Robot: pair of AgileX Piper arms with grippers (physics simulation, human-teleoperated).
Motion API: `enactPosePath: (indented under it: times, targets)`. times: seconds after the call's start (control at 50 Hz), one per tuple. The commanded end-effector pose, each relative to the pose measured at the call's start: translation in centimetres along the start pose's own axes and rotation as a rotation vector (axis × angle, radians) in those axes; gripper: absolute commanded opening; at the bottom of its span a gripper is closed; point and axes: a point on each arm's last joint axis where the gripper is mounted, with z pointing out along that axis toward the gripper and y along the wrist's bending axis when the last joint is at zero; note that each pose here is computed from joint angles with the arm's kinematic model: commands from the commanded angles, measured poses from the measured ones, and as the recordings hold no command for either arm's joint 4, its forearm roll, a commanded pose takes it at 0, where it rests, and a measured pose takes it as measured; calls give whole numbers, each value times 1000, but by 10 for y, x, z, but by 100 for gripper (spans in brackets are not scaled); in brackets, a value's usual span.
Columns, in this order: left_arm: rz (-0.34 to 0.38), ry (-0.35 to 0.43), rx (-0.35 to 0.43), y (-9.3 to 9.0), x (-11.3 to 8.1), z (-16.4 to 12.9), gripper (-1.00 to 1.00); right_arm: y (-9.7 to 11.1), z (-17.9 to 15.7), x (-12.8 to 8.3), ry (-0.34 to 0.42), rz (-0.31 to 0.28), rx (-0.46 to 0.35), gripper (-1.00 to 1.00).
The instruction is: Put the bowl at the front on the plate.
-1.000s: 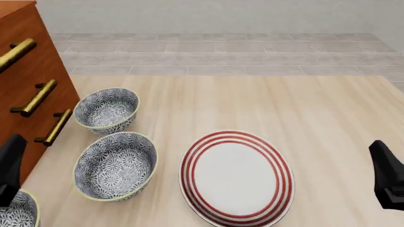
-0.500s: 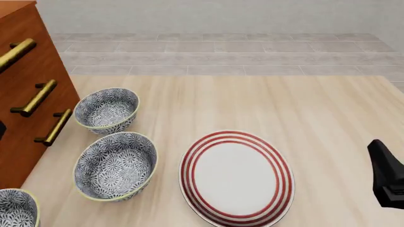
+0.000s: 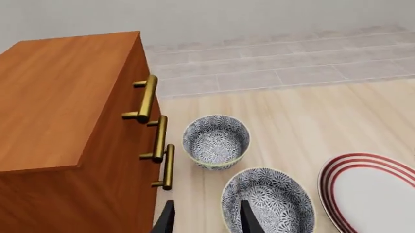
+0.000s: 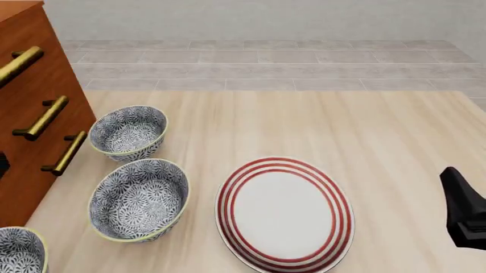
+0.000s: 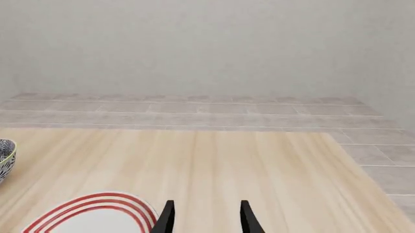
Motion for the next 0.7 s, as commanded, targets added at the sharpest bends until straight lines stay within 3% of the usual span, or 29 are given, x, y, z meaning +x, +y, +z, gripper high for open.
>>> enactPosePath:
  times: [0.02,0.14,0.52,0.7]
  targets:
    - [-57,128,-5,0,11,4,100,0,1,0,4,-4,-5,100]
    - [-63,193,-13,-1,32,6,100,0,1,1,3,-1,-2,100]
    - [-69,276,-42,-2,44,-5,100,0,0,1,-3,-2,0,100]
    - [-97,349,-56,-3,65,1,100,0,2,1,1,-13,-4,100]
